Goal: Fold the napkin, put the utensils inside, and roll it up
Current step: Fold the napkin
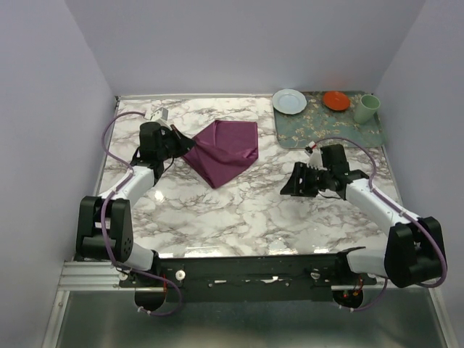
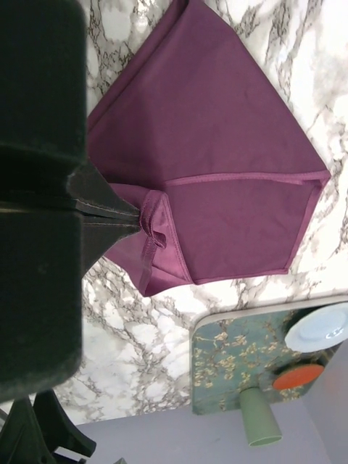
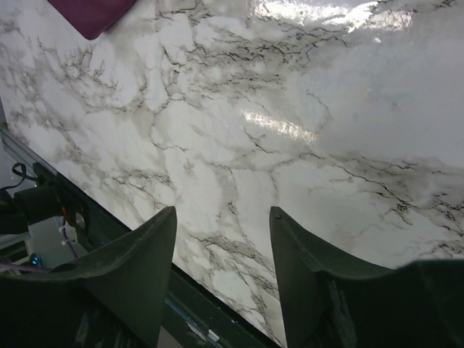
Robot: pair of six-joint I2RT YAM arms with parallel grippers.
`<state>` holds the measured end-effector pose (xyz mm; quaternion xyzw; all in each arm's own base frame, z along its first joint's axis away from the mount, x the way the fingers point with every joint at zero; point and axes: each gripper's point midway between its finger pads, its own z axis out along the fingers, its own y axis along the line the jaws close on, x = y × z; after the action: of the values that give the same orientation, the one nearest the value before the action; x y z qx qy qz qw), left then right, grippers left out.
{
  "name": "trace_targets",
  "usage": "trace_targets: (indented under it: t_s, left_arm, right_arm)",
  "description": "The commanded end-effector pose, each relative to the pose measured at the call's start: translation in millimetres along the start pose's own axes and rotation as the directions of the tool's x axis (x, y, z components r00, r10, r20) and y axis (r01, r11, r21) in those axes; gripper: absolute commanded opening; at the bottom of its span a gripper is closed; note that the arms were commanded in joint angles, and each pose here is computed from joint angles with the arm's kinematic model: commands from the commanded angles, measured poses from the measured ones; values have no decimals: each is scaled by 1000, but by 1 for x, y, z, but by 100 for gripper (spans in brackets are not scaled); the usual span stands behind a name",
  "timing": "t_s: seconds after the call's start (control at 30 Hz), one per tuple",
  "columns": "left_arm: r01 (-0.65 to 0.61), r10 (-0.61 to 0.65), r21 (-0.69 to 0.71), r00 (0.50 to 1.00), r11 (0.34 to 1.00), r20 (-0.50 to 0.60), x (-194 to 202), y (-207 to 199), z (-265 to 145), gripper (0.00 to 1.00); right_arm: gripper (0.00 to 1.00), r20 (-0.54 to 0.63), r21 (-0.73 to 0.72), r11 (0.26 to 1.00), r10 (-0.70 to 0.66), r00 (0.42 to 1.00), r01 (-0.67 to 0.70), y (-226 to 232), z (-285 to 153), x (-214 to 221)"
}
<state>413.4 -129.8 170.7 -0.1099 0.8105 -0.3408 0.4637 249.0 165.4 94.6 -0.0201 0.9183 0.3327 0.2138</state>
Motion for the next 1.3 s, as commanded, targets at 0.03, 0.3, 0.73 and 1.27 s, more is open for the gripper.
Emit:
trace_targets:
  t_s: [0.03,0.3,0.73,1.27]
  left_arm:
    - [45,-43,-83,999,996,24,-10,20,9,0]
    - [91,-94,-159,996,983,-13,-4,51,28,0]
    - [144,-149,-223,989,964,-6,-9,81,36,0]
    - [165,-180,-292,983,942,-25,7,107,44,0]
  right_arm:
    - [67,41,-84,994,-68,997,72,25,4,-30]
    - [67,14,-110,987,-115,993,116,50,28,-48]
    - [67,-17,-139,981,-141,990,137,75,65,-76]
    - [65,-49,-160,977,-153,987,143,85,88,-83]
